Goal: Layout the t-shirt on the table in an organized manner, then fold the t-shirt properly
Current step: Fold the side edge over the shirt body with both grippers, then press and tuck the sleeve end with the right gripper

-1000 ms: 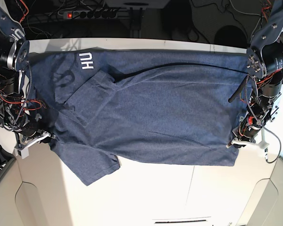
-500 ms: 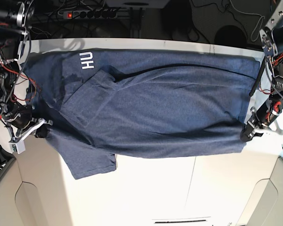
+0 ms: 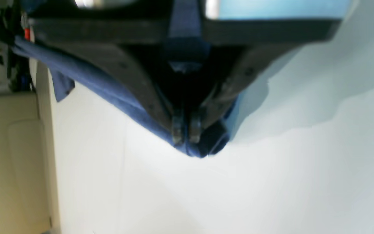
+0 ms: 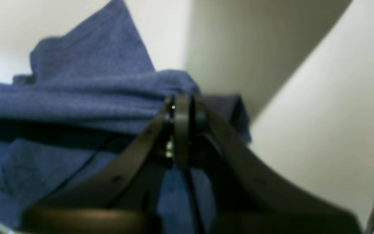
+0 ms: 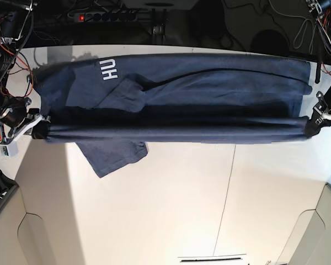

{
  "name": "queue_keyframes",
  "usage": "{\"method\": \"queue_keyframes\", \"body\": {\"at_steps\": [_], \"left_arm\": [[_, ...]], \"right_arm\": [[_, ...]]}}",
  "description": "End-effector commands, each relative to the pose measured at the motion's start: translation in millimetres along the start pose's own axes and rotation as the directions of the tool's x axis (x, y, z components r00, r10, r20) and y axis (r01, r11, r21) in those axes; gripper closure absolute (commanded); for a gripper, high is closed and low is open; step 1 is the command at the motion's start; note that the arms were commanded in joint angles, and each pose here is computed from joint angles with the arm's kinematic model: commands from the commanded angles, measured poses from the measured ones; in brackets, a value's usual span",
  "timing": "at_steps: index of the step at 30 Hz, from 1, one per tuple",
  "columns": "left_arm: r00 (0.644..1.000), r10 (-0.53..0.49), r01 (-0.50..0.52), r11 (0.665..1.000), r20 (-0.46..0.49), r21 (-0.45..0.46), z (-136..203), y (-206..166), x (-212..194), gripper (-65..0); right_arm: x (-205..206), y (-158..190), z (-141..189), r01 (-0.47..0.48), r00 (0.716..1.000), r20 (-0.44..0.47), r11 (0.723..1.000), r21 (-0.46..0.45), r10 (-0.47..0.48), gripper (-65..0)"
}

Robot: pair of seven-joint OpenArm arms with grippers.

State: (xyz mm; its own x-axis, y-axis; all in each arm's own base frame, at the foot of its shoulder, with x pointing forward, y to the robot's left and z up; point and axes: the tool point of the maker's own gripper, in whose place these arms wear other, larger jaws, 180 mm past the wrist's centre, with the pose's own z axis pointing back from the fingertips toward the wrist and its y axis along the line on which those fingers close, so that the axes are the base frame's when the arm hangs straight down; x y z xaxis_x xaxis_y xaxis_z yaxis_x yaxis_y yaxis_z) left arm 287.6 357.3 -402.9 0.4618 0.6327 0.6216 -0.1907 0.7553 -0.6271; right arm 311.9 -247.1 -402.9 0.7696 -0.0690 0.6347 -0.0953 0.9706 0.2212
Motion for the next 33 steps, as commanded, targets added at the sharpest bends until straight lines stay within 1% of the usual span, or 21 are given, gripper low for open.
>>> {"method": "queue_keyframes", "body": {"at_steps": [1,4,8,10,11,12,13,14,15,16,18,20,22,24,26,28,31,33], "left_arm": [[0.999,-0.023,0.024,1.0,0.034,-0.016,6.5,-2.6,17.8,0.0],[0.999,0.012,-0.013,1.0,-0.03,-0.022,12.0,0.4,-3.2,0.0],[0.998,0.025,-0.026,1.0,-0.062,-0.01,18.2,6.1,-16.0,-0.2],[0.996,0.034,-0.036,0.999,-0.08,-0.02,18.4,3.9,-18.8,-16.1],[0.996,0.047,-0.05,0.998,-0.08,-0.036,18.6,0.6,-18.1,-21.8],[0.995,0.06,-0.065,0.996,-0.086,-0.058,19.4,-3.8,-17.0,-24.5],[0.993,0.073,-0.081,0.993,-0.097,-0.086,20.5,-9.8,-15.7,-24.6],[0.991,0.085,-0.097,0.988,-0.102,-0.121,22.3,-17.4,-12.3,-24.6],[0.99,0.092,-0.109,0.981,-0.11,-0.16,24.2,-26.2,-8.4,-24.6],[0.989,0.09,-0.112,0.974,-0.118,-0.196,26.4,-35.1,-4.5,-24.6],[0.99,0.068,-0.098,0.96,-0.125,-0.261,30.0,-53.1,3.4,-24.6],[0.993,0.022,-0.055,0.957,-0.119,-0.285,31.2,-64.7,9.8,-24.6],[0.994,-0.014,-0.019,0.953,-0.104,-0.301,31.9,-73.5,16.1,-24.6],[0.994,-0.037,0.005,0.953,-0.1,-0.302,32.0,-76.9,18.4,-24.6],[0.995,-0.045,0.017,0.957,-0.089,-0.291,30.7,-75.5,20.6,-24.6],[0.996,-0.053,0.031,0.963,-0.075,-0.269,29.4,-71.5,22.7,-24.6],[0.996,-0.055,0.034,0.964,-0.072,-0.262,28.4,-70.4,22.1,-24.6],[0.996,-0.049,0.028,0.964,-0.075,-0.263,27.4,-70.8,19.1,-24.6]], "right_arm": [[11.7,-5.6,7.1,-0.005,0.999,0.036,1.0,-0.01,0.005,0.0],[-4.4,-5.6,7.6,0.005,1.0,0.005,1.0,-0.009,-0.005,0.0],[-17.2,-6.2,8.5,0.014,1.0,-0.02,1.0,-0.01,-0.014,0.0],[-19.1,0.1,8.9,0.042,0.999,-0.03,0.999,0.025,-0.041,0.0],[-15.8,6.4,9.6,0.064,0.998,-0.019,0.996,0.06,-0.063,-3.0],[-9.9,12.3,11.2,0.077,0.997,0.002,0.993,0.09,-0.078,-11.5],[-1.6,17.1,13.7,0.075,0.996,0.029,0.991,0.109,-0.079,-20.4],[8.3,20.0,17.1,0.06,0.996,0.056,0.992,0.114,-0.066,-27.7],[20.9,23.4,21.3,0.034,0.995,0.088,0.993,0.115,-0.045,-32.4],[34.3,26.3,26.4,0.009,0.992,0.124,0.994,0.113,-0.023,-33.5],[66.7,33.8,38.8,-0.048,0.977,0.21,0.993,0.105,0.025,-33.4],[100.3,39.7,50.5,-0.107,0.952,0.295,0.991,0.079,0.079,-33.4],[131.2,41.4,57.4,-0.139,0.924,0.365,0.989,0.051,0.111,-33.1],[152.7,38.8,55.7,-0.159,0.909,0.391,0.987,0.014,0.141,-31.2],[163.6,37.5,41.0,-0.157,0.915,0.378,0.987,0.014,0.14,-30.8],[165.5,39.2,16.2,-0.133,0.936,0.336,0.99,0.055,0.108,-30.8],[148.7,45.6,-29.7,-0.079,0.973,0.224,0.989,0.127,0.049,-30.8],[121.2,53.2,-60.3,-0.038,0.993,0.113,0.985,0.166,0.019,-30.8]]}}
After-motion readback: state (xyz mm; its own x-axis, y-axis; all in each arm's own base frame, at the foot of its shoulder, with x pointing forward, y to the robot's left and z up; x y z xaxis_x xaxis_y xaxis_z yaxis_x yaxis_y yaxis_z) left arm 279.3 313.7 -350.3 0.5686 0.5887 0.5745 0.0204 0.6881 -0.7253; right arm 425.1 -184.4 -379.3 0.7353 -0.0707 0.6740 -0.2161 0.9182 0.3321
